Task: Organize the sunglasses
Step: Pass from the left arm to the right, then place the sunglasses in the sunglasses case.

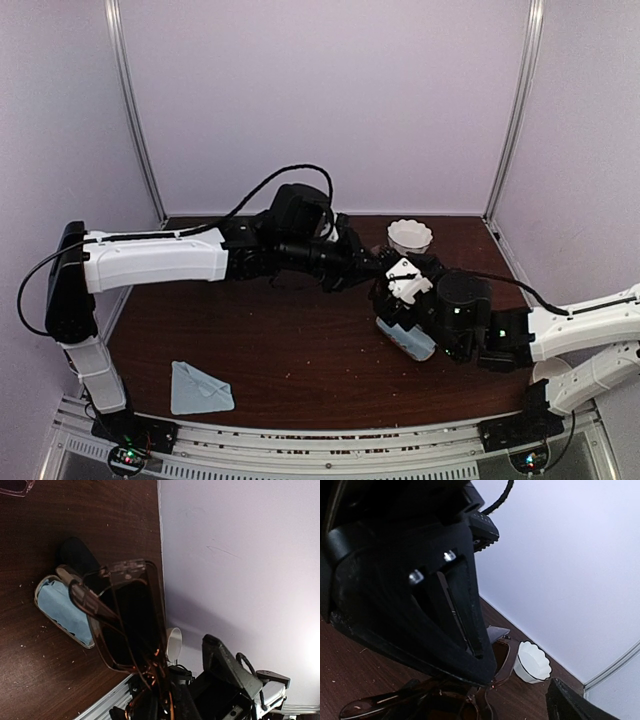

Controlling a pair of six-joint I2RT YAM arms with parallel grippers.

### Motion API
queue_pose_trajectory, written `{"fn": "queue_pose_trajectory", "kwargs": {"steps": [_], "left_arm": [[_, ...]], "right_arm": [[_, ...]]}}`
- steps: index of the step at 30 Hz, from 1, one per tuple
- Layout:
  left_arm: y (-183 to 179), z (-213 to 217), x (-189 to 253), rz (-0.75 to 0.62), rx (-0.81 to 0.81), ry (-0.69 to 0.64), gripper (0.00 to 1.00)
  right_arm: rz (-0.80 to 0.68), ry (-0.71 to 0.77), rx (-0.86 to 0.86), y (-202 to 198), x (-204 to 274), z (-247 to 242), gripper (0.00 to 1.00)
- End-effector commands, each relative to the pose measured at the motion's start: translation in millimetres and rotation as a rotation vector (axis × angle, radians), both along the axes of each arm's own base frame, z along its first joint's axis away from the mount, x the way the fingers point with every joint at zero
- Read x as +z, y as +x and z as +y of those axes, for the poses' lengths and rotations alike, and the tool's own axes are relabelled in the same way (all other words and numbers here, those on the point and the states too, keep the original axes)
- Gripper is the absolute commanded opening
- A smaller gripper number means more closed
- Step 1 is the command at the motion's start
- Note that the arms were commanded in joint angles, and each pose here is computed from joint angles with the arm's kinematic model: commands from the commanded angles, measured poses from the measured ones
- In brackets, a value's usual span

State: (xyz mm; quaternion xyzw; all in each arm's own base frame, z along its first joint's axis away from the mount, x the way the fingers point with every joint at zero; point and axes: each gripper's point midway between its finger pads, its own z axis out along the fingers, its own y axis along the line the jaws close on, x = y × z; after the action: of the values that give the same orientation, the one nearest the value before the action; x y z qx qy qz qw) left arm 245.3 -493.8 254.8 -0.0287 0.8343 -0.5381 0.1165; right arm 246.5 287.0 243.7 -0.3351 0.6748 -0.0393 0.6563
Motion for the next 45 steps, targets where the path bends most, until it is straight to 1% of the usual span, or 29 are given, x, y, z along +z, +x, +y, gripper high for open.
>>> {"fn": "queue_pose_trajectory", "kwargs": {"steps": [1, 3, 12, 17, 23, 26, 31, 38, 42, 45], "left_arm": [[9, 10, -1, -0.036, 0.039, 0.016, 0.0], [9, 10, -3, -0.034, 0.048, 0.021, 0.0], [4, 10, -21, 0.003, 0.093, 0.039, 0.0], [0, 4, -35, 0.036, 0.115, 0.037, 0.0], [-1, 1, -63, 0.099, 0.177, 0.061, 0.0], [3, -1, -68, 0.106, 0.204, 0.046, 0.0], [21, -1, -57, 0.078, 0.256, 0.001, 0.0], [42, 21, -37, 0.024, 0.332, -0.008, 0.0], [40, 26, -40, 0.027, 0.338, 0.02, 0.0], [31, 25, -46, 0.04, 0.331, 0.043, 0.0]], "right_arm": [[0.035, 0.059, -0.091, -2, -4, -30, 0.94], [0.045, 0.09, -0.109, -4, -4, -38, 0.96], [0.084, 0.251, -0.197, -7, -5, -77, 0.99], [0.112, 0.333, -0.203, -12, -8, -91, 1.0], [0.163, 0.346, -0.264, -12, -21, -101, 1.0], [0.202, 0.329, -0.24, -15, -31, -97, 1.0], [0.238, 0.315, -0.185, -21, -40, -91, 1.0], [0.25, 0.313, -0.152, -25, -46, -89, 1.0], [0.245, 0.326, -0.167, -25, -44, -93, 1.0], [0.214, 0.373, -0.249, -21, -39, -109, 1.0]]}}
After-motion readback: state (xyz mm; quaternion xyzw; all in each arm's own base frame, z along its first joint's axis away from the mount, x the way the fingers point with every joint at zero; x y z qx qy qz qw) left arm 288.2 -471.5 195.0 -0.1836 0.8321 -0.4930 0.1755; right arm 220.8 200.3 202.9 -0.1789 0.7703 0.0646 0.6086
